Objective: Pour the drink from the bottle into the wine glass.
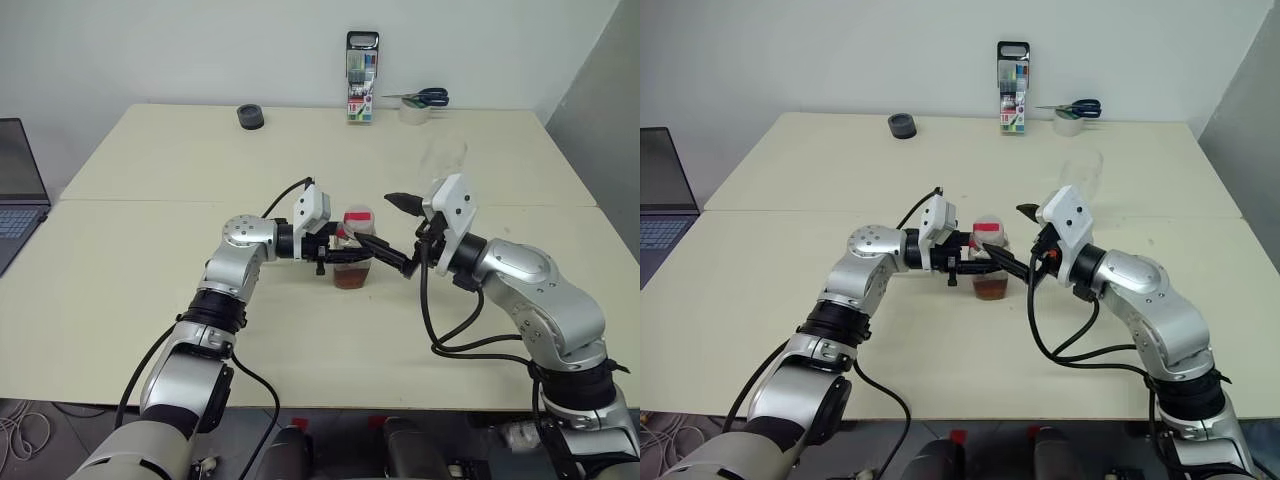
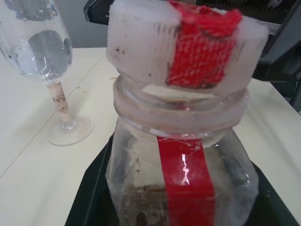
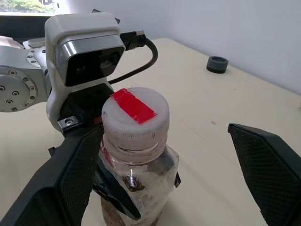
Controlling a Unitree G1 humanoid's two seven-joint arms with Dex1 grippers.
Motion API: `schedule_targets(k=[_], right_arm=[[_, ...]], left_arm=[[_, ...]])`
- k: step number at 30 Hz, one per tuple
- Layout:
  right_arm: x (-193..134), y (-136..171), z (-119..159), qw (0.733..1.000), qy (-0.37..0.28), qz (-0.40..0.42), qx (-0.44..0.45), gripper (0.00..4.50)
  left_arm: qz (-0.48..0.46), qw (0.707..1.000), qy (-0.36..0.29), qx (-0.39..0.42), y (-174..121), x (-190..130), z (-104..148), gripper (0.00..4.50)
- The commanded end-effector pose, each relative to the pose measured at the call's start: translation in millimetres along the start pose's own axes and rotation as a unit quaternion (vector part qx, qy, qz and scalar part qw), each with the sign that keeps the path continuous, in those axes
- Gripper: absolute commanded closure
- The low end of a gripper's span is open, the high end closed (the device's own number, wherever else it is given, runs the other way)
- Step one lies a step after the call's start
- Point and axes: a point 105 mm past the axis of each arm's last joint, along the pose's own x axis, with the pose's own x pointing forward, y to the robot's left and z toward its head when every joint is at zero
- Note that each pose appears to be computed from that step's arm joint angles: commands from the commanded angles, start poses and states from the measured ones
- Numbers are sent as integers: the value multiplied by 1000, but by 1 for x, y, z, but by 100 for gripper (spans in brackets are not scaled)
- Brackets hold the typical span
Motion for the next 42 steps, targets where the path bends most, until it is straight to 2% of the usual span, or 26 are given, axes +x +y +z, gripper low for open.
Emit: schedule_targets(k=[1, 6, 15, 26, 30, 35, 38, 42], right_arm=[[-7, -1, 17, 1000, -26, -1, -17, 0], [-7, 10, 20, 999, -31, 32, 2, 0], [-1, 7, 17, 998, -18, 37, 38, 0], [16, 13, 18, 997, -15, 65, 27, 0], [18, 14, 16, 998, -11, 63, 25, 87], [17, 12, 18, 998, -17, 53, 9, 261], [16, 11, 21, 999, -24, 44, -17, 266], [11, 11, 27, 994, -38, 27, -98, 266]], left_arm=[[-4, 1000, -13, 25, 0, 1, 11, 278], [-3, 1000, -12, 25, 0, 1, 11, 278], [-2, 1000, -13, 24, -1, 0, 11, 279], [-2, 1000, -16, 24, -2, 2, 12, 279], [-1, 1000, -17, 23, -4, 2, 11, 279], [1, 1000, -19, 22, -5, 3, 11, 279], [1, 1000, -20, 21, -6, 3, 11, 279], [2, 1000, -20, 17, -7, 3, 9, 279]])
